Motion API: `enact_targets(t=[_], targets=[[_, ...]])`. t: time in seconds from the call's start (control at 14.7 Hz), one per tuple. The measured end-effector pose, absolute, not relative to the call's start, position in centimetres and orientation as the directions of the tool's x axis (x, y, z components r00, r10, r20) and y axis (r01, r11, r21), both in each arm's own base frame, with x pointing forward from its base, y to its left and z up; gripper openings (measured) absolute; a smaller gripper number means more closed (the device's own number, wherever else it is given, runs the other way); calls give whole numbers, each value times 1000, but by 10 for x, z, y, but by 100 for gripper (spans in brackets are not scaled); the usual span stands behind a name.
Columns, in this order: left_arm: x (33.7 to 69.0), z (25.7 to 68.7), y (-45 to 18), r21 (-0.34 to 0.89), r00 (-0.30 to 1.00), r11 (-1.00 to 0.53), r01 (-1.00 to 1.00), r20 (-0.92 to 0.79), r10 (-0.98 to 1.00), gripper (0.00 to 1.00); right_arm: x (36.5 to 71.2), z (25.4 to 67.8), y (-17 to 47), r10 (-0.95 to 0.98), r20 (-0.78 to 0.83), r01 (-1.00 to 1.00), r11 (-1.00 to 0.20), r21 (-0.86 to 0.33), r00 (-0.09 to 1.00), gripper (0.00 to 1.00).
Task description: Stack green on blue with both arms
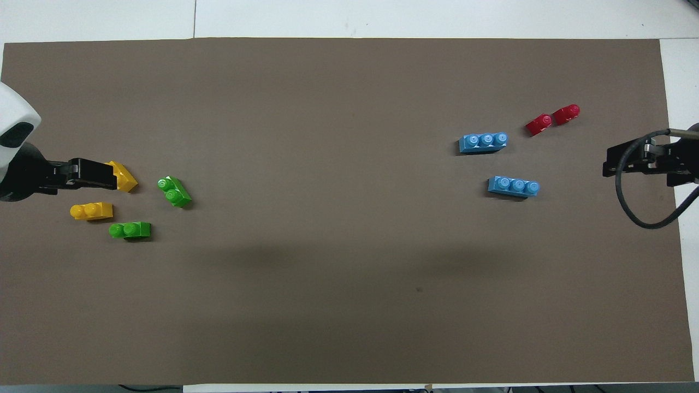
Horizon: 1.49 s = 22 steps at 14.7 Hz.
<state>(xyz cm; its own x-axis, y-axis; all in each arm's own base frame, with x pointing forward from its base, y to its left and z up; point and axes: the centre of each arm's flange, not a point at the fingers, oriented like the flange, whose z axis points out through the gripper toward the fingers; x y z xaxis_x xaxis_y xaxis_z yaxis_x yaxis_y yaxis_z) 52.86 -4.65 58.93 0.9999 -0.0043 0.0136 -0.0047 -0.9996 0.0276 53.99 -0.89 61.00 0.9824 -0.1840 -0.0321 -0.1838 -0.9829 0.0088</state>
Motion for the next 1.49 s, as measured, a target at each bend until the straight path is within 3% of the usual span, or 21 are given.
enact_targets(t=[0.54,0.75,1.36,1.49], targets=[[529,589,-46,28,1000,-1000,6,12,6,100,540,610,-9,-186,-32,-186,-983,9,982,100],[531,580,-45,32,990,-989,142,22,143,100,540,610,-11,-189,-32,-188,-982,9,982,100],[533,482,-49,66,876,-878,475,58,479,100,541,611,-27,-227,-18,-227,-974,7,974,100],[533,452,-48,68,860,-862,503,55,507,100,543,611,-31,-341,4,-341,-940,2,940,97]])
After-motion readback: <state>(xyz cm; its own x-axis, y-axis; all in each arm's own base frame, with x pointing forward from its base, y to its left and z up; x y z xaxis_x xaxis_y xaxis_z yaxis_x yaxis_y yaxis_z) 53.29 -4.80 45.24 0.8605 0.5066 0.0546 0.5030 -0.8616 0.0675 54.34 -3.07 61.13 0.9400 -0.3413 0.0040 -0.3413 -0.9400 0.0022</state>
